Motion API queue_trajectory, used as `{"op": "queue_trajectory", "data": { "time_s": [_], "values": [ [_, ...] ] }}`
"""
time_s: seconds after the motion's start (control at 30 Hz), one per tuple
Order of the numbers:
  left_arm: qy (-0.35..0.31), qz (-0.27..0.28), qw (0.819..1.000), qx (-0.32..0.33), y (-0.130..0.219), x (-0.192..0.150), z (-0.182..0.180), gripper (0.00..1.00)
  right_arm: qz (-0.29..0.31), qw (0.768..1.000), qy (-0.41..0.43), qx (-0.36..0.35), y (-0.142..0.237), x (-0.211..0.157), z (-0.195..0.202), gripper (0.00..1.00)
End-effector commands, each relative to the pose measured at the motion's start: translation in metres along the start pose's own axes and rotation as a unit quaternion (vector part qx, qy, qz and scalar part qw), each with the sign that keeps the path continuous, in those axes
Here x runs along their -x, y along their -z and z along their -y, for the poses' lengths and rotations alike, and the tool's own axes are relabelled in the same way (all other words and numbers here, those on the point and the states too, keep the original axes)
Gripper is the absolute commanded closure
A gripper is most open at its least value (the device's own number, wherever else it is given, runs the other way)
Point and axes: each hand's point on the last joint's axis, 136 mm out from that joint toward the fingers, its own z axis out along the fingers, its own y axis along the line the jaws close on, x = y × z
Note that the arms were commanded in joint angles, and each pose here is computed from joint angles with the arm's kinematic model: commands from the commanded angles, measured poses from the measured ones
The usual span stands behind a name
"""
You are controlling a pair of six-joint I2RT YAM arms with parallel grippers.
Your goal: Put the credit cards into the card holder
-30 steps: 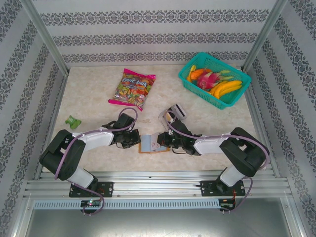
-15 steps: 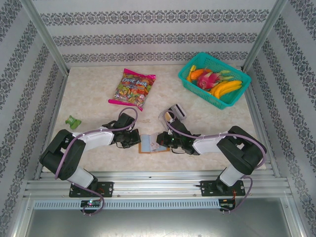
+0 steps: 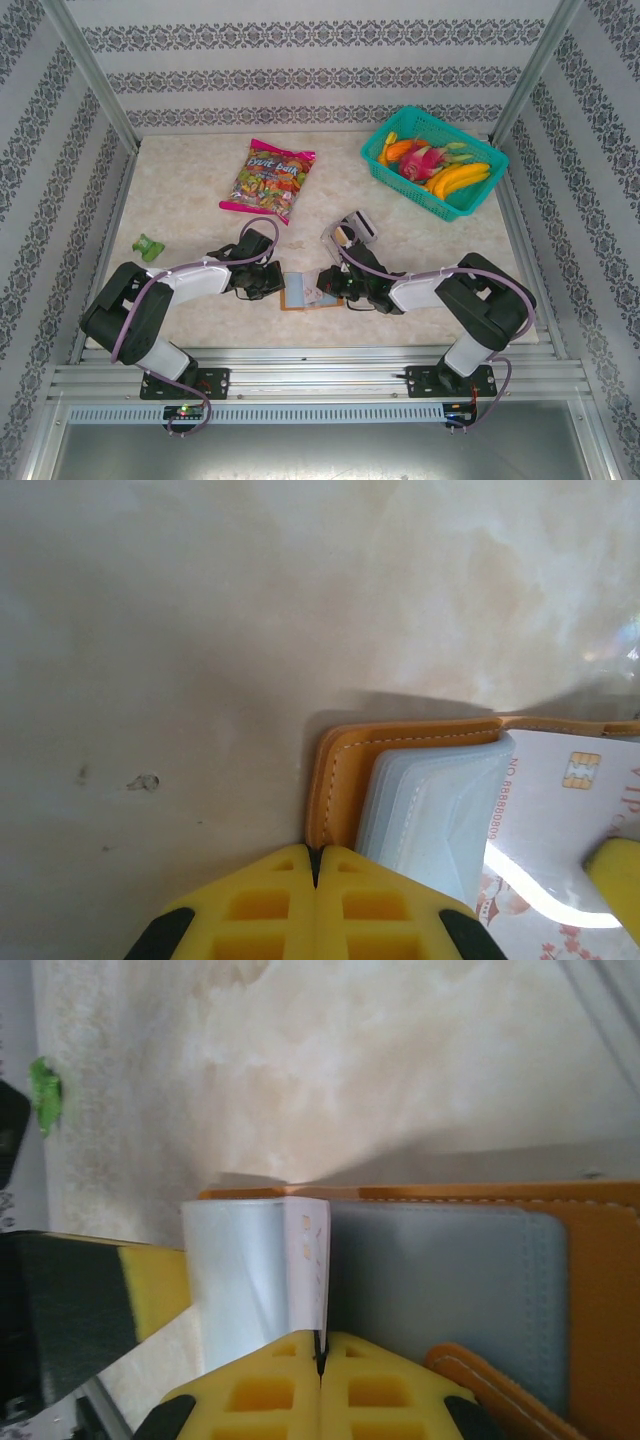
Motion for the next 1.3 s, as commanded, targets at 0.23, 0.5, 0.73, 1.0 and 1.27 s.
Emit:
{"op": "queue_trajectory", "data": {
  "time_s": [0.23, 0.5, 0.73, 1.0, 1.27],
  "values": [
    [0.025, -0.020, 0.995, 0.090, -0.012, -0.014, -0.041, 1.00, -0.017, 0.999, -0.010, 0.041, 0.008, -0.011, -0.010, 1.00],
    [0.023, -0.024, 0.996, 0.087, -0.013, -0.014, -0.040, 1.00, -0.025, 0.999, -0.020, 0.038, -0.006, -0.016, 0.003, 1.00],
    [0.022, -0.024, 0.996, 0.088, -0.013, -0.014, -0.040, 1.00, -0.030, 0.999, -0.010, 0.027, -0.014, -0.015, -0.004, 1.00],
    [0.023, -0.021, 0.996, 0.088, -0.013, -0.014, -0.040, 1.00, -0.058, 0.998, -0.012, 0.015, -0.028, -0.027, -0.003, 0.98],
    [0.022, -0.020, 0.996, 0.089, -0.013, -0.014, -0.041, 1.00, -0.077, 0.997, -0.004, 0.002, -0.026, -0.030, -0.002, 0.95]
  ]
}}
